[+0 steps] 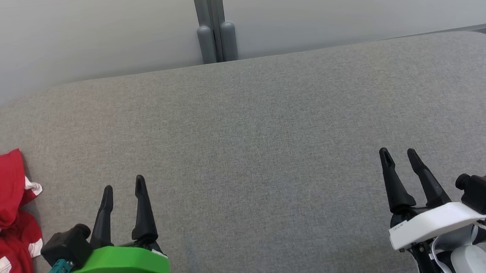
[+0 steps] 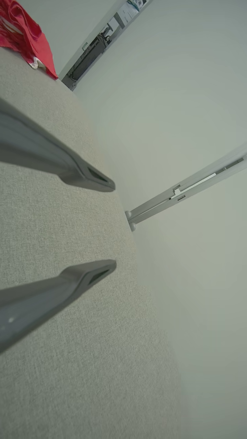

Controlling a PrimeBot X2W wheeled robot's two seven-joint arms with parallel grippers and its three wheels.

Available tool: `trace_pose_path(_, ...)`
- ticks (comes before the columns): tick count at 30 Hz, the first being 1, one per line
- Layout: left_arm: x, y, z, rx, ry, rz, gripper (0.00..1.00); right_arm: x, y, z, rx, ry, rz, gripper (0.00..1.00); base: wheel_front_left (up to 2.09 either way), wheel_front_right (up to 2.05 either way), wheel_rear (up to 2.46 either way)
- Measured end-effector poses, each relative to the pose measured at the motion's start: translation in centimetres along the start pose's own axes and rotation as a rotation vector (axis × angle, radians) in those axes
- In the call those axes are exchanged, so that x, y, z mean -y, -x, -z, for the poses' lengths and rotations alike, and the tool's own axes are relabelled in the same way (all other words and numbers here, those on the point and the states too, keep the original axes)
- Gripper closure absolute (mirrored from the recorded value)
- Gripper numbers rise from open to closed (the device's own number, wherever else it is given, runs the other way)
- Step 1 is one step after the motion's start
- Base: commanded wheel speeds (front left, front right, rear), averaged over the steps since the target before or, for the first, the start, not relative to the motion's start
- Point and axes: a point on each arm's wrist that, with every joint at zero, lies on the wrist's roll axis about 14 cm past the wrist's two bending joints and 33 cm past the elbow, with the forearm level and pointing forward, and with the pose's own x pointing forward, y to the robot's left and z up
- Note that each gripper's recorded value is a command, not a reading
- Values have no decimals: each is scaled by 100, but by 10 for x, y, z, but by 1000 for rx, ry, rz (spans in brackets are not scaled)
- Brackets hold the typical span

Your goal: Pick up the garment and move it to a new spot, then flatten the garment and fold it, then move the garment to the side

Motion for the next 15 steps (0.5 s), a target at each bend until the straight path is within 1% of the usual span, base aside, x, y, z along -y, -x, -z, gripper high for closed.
trace_pose_path(15, 15, 0, -4, 44, -165, 50, 0, -9, -1, -5, 28, 157, -42, 0, 0, 0, 0)
